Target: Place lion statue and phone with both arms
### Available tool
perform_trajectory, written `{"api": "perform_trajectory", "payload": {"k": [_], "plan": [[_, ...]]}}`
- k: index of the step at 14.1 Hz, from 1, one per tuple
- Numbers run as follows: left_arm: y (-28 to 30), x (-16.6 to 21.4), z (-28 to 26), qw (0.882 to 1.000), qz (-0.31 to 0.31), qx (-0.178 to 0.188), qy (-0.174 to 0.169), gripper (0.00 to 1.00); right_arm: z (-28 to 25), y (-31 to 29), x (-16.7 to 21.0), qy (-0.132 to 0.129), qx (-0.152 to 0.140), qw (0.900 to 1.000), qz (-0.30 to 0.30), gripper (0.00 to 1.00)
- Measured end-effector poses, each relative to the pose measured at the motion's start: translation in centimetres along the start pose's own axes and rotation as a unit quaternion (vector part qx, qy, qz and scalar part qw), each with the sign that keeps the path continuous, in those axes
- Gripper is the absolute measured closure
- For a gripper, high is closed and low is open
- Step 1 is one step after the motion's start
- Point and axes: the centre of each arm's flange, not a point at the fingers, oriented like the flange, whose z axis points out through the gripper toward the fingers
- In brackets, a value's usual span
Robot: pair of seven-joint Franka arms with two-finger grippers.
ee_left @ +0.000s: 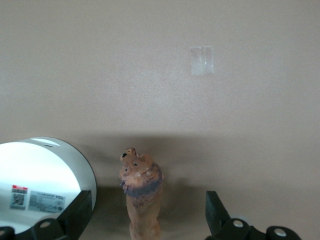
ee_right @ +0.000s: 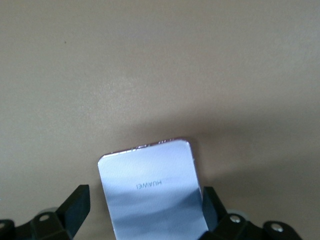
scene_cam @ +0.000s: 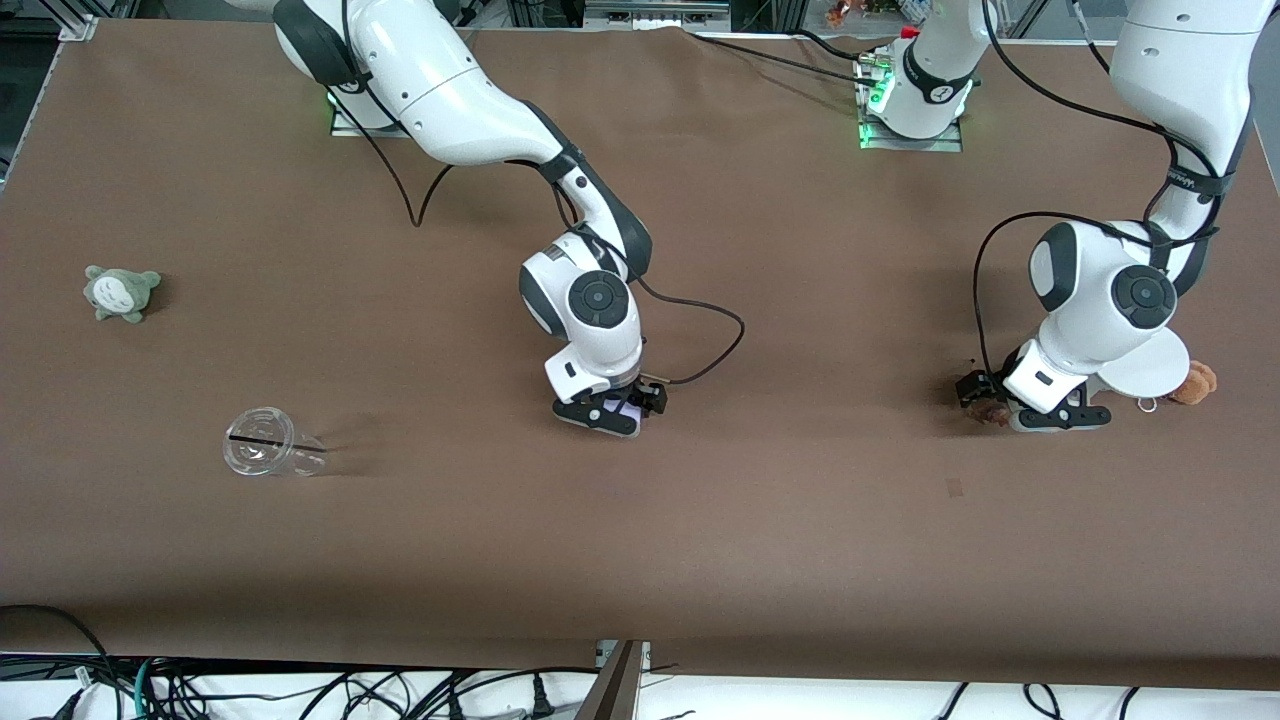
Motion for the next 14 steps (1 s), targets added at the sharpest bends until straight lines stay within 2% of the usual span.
{"api": "perform_trajectory", "payload": {"k": [6,10,14], "plan": [[4.9,1.8,-5.5,0.999,-0.017,-0.004,-0.035,0.00,-0.2,0.1,0.5,0.007,0.000,1.000,-0.027,0.00],[4.8,4.9,-14.2,0.998,-0.024,0.007,-0.061,0.00,0.4,-0.1,0.2,0.012,0.007,0.999,-0.029,0.00],[3.4,7.0,-23.7,0.998,-0.032,0.011,-0.057,0.00,2.0,0.1,-0.2,0.011,0.005,0.999,-0.031,0.00]]}}
